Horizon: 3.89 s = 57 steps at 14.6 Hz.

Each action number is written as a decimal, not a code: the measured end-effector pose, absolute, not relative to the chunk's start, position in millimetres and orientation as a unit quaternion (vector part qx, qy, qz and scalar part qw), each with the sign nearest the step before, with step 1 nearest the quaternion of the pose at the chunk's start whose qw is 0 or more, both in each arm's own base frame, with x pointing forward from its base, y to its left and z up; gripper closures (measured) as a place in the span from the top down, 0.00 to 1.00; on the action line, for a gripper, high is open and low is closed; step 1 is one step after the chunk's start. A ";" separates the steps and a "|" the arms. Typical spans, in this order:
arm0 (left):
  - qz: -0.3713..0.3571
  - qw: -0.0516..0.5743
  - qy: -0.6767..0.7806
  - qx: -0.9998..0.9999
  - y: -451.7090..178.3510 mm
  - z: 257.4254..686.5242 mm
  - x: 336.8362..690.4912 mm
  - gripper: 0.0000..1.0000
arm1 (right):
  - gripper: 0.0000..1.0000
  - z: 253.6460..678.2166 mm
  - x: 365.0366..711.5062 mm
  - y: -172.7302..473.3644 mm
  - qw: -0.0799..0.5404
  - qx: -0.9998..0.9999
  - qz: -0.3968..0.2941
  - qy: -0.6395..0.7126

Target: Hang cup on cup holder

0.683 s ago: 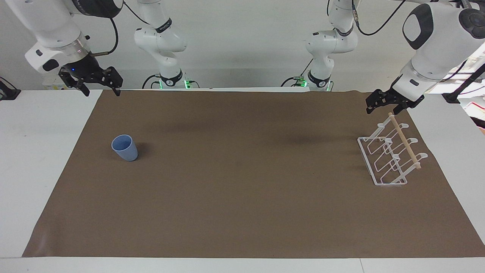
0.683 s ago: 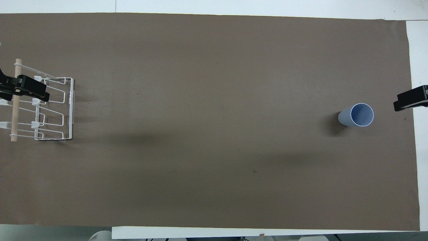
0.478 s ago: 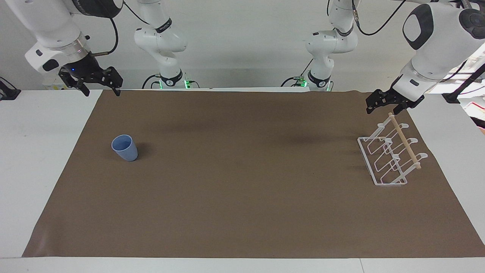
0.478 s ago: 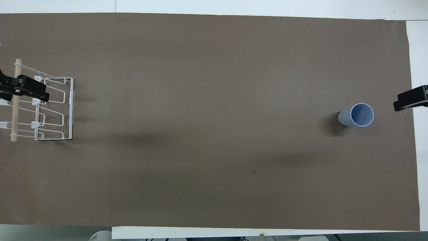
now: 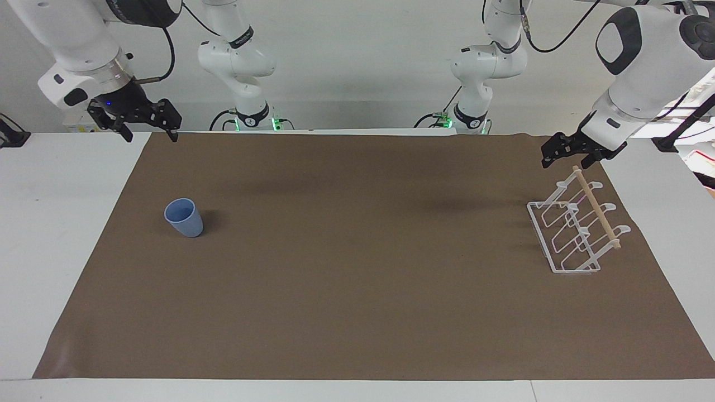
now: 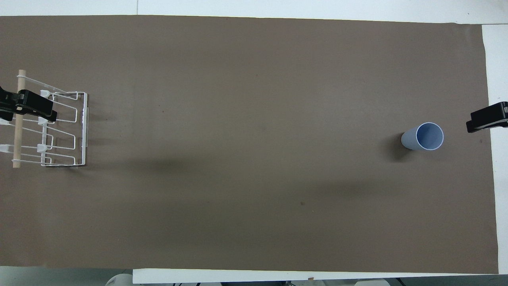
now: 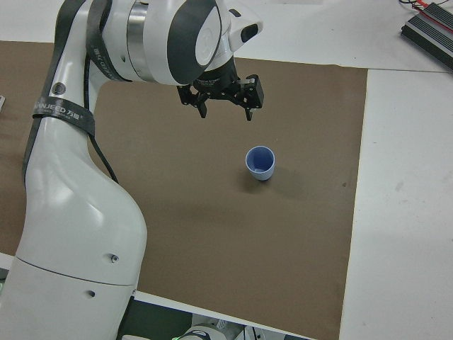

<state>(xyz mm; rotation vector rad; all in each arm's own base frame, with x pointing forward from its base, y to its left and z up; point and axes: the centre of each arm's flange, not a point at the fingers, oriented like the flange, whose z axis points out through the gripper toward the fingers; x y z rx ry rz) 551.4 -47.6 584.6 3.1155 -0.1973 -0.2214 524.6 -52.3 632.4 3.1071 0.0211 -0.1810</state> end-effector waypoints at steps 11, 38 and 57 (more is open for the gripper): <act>-0.075 0.006 -0.061 0.995 -45.8 579.8 550.7 1.00 | 1.00 510.2 560.4 -112.5 0.008 0.990 -0.035 0.137; -0.080 0.003 -0.035 0.996 -53.6 576.8 546.3 1.00 | 0.04 354.7 538.6 -131.6 -0.026 0.989 -0.041 0.137; -0.185 0.143 0.586 0.776 -197.3 605.2 525.2 1.00 | 0.04 487.6 543.6 237.6 -0.419 0.895 -0.120 -0.096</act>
